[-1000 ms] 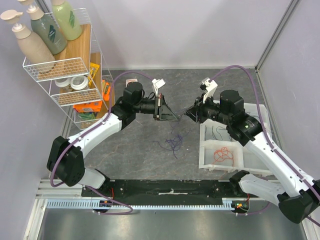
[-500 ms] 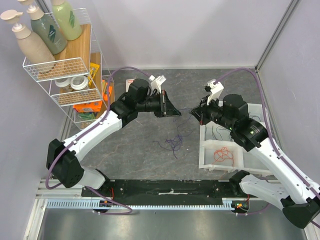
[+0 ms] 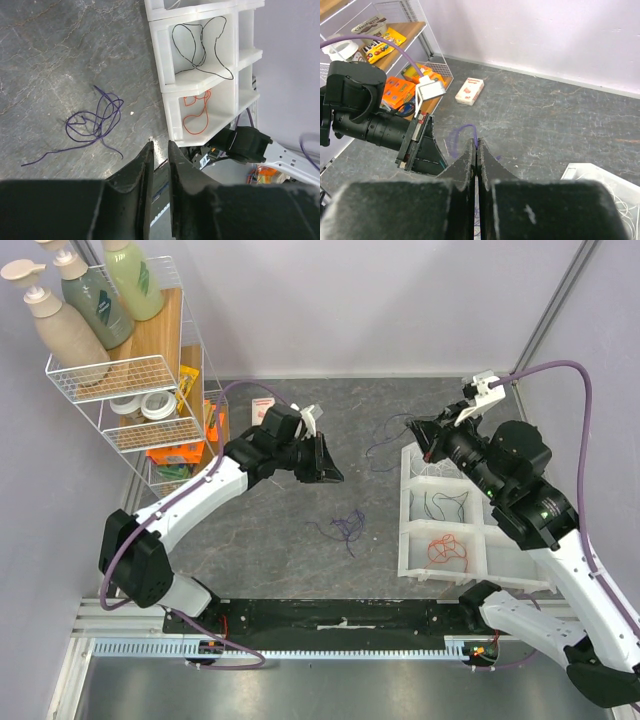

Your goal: Untangle the cables

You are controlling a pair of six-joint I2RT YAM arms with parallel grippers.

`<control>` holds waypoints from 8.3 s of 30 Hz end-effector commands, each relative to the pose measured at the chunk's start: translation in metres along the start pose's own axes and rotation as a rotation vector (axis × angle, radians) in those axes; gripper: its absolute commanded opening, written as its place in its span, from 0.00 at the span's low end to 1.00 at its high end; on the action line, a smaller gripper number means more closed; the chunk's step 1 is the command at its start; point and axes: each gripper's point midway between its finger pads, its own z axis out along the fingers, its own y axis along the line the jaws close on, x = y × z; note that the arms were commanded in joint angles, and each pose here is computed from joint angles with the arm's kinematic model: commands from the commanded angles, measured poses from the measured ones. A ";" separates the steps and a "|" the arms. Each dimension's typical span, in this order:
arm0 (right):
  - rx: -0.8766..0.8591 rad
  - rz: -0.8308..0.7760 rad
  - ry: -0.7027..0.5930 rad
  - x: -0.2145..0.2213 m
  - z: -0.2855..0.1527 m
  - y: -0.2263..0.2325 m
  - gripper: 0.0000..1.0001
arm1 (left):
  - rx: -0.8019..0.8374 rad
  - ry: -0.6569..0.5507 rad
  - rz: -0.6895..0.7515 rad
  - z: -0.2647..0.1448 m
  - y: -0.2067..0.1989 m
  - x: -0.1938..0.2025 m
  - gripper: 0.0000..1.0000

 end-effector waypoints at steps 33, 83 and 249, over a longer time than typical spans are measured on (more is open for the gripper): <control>-0.218 0.027 0.092 0.020 0.007 0.038 0.00 | 0.632 -0.315 0.362 -0.064 -0.130 -0.043 0.28; 1.321 -0.041 0.511 0.141 -0.135 -0.286 0.00 | 0.148 -0.038 0.427 -0.065 0.010 -0.015 0.56; 1.243 -0.231 0.253 0.042 -0.063 -0.213 0.00 | -0.901 -0.845 0.279 -0.249 0.106 -0.056 0.02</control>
